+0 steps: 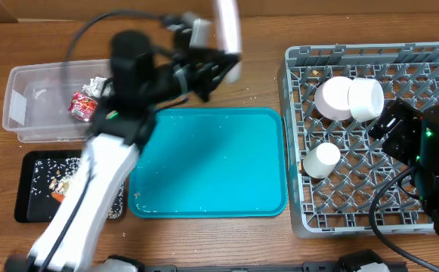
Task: Sort waste into correct bins and load items into the dishwasher
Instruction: 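Carry the empty plate right with the left gripper toward the rack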
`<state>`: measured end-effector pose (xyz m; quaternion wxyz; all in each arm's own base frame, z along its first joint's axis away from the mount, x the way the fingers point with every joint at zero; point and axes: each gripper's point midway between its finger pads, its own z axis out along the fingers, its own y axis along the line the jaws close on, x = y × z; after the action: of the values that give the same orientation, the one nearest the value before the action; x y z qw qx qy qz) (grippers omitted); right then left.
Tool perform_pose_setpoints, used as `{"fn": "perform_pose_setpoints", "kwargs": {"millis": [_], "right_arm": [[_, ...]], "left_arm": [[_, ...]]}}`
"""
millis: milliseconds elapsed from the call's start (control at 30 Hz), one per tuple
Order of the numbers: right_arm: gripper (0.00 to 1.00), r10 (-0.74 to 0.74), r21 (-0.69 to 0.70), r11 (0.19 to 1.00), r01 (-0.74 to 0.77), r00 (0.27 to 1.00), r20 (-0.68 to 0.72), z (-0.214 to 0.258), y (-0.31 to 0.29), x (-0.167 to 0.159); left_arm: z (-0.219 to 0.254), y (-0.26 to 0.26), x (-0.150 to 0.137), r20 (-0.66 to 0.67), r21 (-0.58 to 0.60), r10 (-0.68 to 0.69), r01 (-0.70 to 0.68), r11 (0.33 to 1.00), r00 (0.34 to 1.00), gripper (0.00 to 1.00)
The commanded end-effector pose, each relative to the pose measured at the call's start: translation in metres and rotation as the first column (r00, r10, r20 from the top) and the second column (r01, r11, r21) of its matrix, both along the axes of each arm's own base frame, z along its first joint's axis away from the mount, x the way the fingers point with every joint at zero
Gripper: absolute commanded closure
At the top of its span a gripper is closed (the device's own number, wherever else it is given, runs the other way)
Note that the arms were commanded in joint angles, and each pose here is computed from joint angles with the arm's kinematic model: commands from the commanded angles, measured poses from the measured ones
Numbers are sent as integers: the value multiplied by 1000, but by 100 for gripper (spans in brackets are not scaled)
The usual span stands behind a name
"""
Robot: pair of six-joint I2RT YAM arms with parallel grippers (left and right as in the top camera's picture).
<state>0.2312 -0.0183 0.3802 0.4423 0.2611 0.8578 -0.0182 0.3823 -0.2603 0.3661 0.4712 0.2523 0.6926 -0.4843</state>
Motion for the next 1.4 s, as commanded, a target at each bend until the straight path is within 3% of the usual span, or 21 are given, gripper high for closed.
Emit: {"fn": "perform_pose_setpoints", "kwargs": {"millis": [0,167,433,900,1200,1367], "right_arm": [[0,-19,-4,1000,20,1000,19,5,-4,-1],[0,-19,-4,1000,20,1000,19,5,-4,-1],[0,-19,-4,1000,20,1000,19,5,-4,-1],[0,-19,-4,1000,20,1000,19,5,-4,-1],[0,-19,-4,1000,20,1000,18,5,-4,-1],[0,-19,-4,1000,20,1000,19,5,-4,-1]], "left_arm": [[-8,-39,-10,-118,-135,-227,211,968,967,96],[-28,-76,0,-202,-265,-326,269,926,924,96],[-64,-123,-14,-302,-268,-362,286,920,882,96],[-121,-149,-9,-503,-138,-148,89,986,851,96],[-136,-143,3,-516,-74,-46,9,997,856,96],[-147,-139,6,-542,-41,-3,-23,999,840,80]]}}
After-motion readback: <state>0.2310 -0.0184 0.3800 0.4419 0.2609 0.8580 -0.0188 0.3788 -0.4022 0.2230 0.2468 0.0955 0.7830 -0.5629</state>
